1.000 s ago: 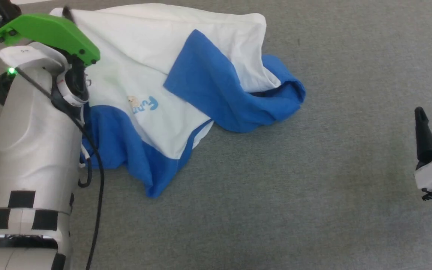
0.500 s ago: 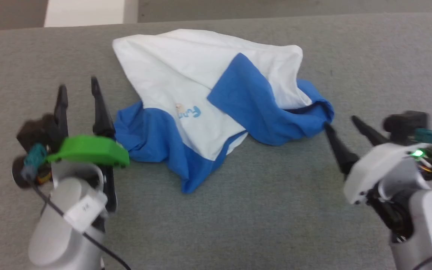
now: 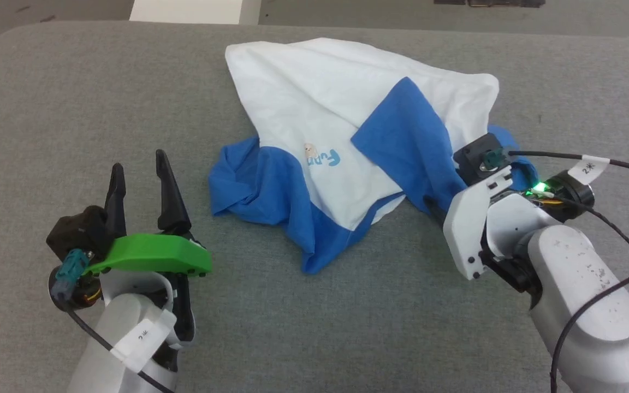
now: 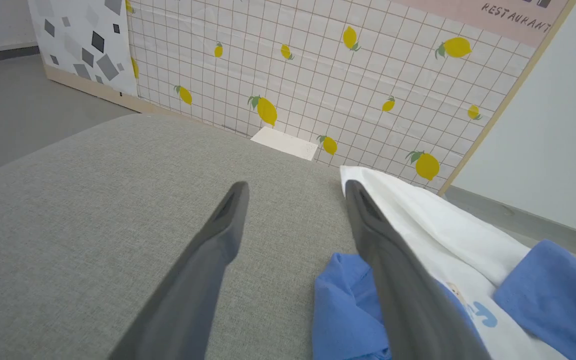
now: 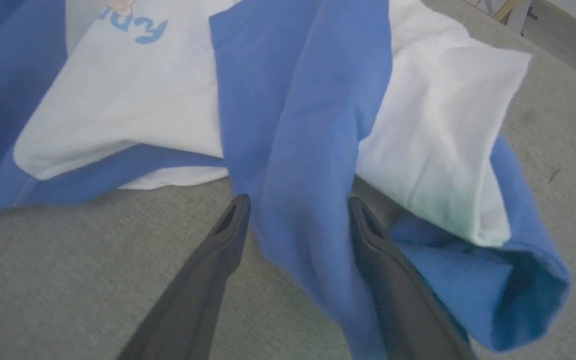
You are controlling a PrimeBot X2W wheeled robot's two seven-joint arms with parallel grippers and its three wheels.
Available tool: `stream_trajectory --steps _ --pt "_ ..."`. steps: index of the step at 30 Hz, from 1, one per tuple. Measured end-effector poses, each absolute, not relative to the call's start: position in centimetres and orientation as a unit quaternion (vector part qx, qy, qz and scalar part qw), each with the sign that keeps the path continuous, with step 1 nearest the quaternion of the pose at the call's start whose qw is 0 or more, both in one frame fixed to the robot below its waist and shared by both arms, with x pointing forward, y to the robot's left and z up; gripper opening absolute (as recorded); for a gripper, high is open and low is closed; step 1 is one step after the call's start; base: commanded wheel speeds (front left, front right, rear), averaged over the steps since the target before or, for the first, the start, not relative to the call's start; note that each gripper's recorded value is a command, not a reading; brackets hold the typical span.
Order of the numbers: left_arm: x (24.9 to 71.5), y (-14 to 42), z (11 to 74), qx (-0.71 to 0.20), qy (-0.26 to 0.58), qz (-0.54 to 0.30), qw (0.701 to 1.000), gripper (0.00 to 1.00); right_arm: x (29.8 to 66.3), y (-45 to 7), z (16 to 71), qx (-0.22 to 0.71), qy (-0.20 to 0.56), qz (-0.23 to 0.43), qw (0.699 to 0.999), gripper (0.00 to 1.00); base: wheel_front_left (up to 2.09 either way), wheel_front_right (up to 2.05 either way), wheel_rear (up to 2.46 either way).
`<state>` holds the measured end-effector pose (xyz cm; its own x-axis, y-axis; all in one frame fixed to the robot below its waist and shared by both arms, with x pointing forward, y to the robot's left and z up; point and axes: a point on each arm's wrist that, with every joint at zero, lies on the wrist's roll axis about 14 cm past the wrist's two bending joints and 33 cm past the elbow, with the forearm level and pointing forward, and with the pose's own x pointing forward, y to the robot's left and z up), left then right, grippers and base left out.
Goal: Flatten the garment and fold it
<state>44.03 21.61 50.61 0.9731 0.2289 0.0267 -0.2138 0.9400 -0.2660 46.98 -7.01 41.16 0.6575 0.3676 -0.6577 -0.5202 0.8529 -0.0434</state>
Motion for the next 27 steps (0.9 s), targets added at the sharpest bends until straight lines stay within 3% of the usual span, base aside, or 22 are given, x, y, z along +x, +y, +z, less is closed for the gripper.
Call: stream_trajectory --steps 1,6,10,17,27 --pt "44.0 21.8 50.6 -0.131 -0.028 0.115 0.984 1.0 47.1 -6.7 41.2 -0.11 0.33 0.25 0.904 0.0 0.0 0.0 0.0" --pt "43.7 22.0 51.1 -0.137 -0.036 0.119 0.983 1.0 47.2 -6.9 42.7 -0.073 0.313 0.261 0.911 0.0 0.0 0.0 0.0" --pt "43.4 21.9 51.2 -0.14 -0.038 0.12 0.982 1.0 47.6 -11.9 45.5 -0.036 0.289 0.222 0.931 0.0 0.0 0.0 0.0" --pt "43.6 21.2 51.5 -0.148 -0.042 0.108 0.982 1.0 47.8 -27.5 49.1 -0.002 0.274 0.037 0.961 0.0 0.0 0.0 0.0" --pt "44.5 20.6 50.0 -0.146 -0.024 0.101 0.984 1.0 47.0 -40.4 47.8 0.033 0.283 -0.198 0.938 0.0 0.0 0.0 0.0"
